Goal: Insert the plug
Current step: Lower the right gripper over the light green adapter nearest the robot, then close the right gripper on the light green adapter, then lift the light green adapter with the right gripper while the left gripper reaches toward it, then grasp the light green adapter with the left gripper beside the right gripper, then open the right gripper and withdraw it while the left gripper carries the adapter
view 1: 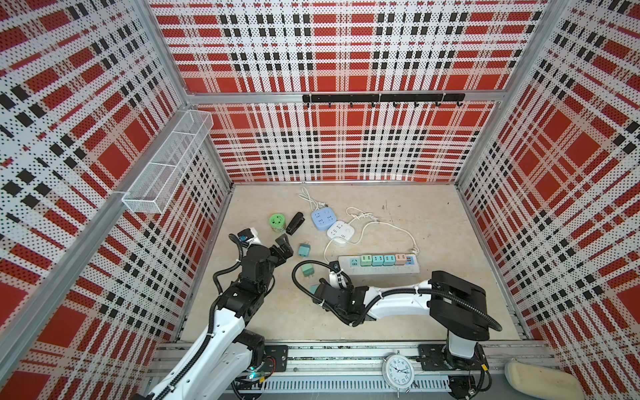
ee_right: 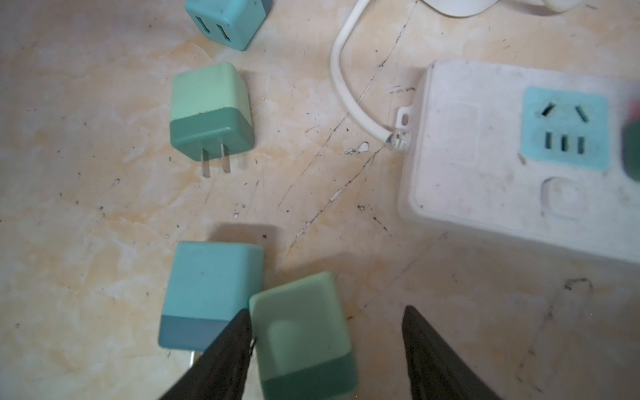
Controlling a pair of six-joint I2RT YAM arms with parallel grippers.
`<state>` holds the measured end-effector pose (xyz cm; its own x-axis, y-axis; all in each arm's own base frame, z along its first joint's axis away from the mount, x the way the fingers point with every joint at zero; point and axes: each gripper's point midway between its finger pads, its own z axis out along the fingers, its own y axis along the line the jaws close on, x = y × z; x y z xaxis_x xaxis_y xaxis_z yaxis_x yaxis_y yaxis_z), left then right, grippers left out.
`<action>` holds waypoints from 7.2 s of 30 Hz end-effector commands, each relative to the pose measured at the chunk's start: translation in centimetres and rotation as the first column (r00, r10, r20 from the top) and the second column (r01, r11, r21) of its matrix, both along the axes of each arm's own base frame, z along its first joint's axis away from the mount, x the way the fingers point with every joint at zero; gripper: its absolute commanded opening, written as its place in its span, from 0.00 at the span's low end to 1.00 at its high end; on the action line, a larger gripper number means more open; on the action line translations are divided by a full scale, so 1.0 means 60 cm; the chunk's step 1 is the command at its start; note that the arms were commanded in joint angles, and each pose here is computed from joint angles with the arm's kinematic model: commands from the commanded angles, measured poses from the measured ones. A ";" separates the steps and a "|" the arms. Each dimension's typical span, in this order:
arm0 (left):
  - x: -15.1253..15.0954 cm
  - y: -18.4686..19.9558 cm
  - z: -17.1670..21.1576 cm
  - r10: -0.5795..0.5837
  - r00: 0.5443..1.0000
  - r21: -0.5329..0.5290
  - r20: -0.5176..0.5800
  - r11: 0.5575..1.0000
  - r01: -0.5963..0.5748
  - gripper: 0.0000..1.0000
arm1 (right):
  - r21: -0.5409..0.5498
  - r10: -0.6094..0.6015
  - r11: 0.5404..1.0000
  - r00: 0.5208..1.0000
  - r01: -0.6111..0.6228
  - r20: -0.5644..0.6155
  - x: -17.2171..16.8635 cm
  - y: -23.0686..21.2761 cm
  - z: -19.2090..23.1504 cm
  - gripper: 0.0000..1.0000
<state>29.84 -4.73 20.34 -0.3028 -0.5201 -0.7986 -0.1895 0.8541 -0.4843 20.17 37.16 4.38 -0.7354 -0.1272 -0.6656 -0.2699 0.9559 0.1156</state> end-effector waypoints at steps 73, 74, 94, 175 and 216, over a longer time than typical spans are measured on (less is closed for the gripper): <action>0.018 -0.027 -0.008 -0.090 0.996 -0.027 -0.002 0.996 0.089 0.99 | 0.149 0.218 0.934 0.849 -0.324 0.482 -0.031 -0.090 0.207 0.17; 0.018 -0.030 -0.007 -0.098 0.995 -0.028 0.001 0.995 0.098 0.99 | 0.140 0.226 0.932 0.838 -0.334 0.496 -0.031 -0.090 0.214 0.16; 0.017 -0.064 0.015 -0.194 0.980 -0.004 0.039 0.981 0.194 0.99 | 0.129 0.202 0.900 0.660 -0.416 0.724 -0.042 -0.131 0.312 0.07; -0.140 -0.432 0.131 -0.930 0.314 0.142 0.192 0.343 0.929 0.71 | -0.258 0.406 0.802 0.174 -0.539 0.897 0.012 -0.116 0.375 0.00; -0.057 -0.383 0.117 -0.830 0.535 0.216 0.158 0.557 0.802 0.00 | -0.140 0.271 0.903 0.286 -0.406 0.919 0.010 -0.217 0.353 1.00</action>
